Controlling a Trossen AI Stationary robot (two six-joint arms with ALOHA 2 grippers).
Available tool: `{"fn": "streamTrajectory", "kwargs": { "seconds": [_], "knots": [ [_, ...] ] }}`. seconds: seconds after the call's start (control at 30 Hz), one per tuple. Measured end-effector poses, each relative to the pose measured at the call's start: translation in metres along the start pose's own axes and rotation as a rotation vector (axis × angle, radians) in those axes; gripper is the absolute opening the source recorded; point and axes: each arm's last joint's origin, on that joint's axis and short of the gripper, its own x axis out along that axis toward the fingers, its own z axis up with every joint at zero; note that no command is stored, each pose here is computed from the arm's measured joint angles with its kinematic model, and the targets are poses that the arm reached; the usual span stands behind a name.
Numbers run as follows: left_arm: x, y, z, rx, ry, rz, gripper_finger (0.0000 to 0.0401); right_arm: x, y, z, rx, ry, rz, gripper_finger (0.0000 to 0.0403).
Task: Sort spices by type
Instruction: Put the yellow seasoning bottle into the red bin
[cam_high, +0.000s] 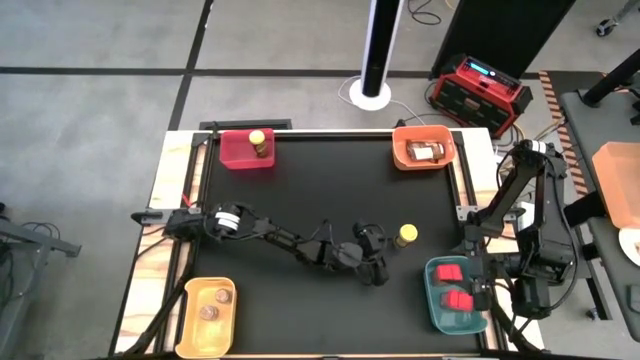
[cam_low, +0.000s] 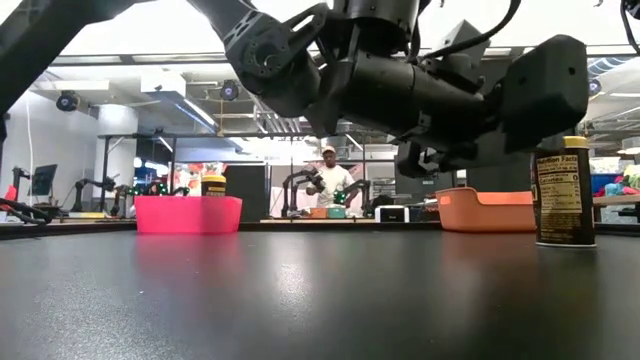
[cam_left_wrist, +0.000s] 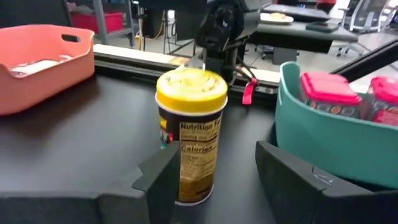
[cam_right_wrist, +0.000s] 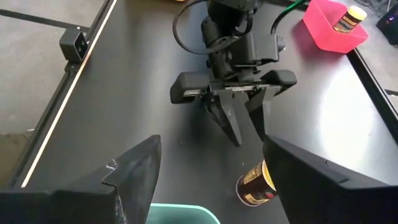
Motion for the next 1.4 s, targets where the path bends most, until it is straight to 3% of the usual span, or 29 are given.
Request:
{"fn": "streamTrajectory", "kwargs": {
  "seconds": [0.27,0.67,1.03,1.27,1.4],
  "knots": [
    [0.0017,0.0013,0.0016,-0.011,0.009,0.039,0.0205,0.0000,-0.0001,0.0002,-0.006,-0.006,-0.004,0.0283],
    [0.0038,0.0060,0.0023,-0.045,0.005,0.066,0.0280,0.0000,-0.0001,0.0003,-0.006,-0.008,-0.004,0.0279],
    [0.0037,0.0051,0.0003,-0.050,0.029,0.037,0.0283,-0.0001,-0.0001,0.0003,-0.005,-0.009,-0.004,0.0281],
    [0.0042,0.0068,-0.0007,0.017,0.039,0.053,0.0283,0.0000,-0.0001,0.0004,-0.002,-0.009,-0.003,0.0275],
    [0.0044,0.0058,0.0029,-0.025,0.006,0.032,0.0283,-0.0001,0.0000,0.0004,0.002,-0.009,-0.003,0.0281]
  ]
}}
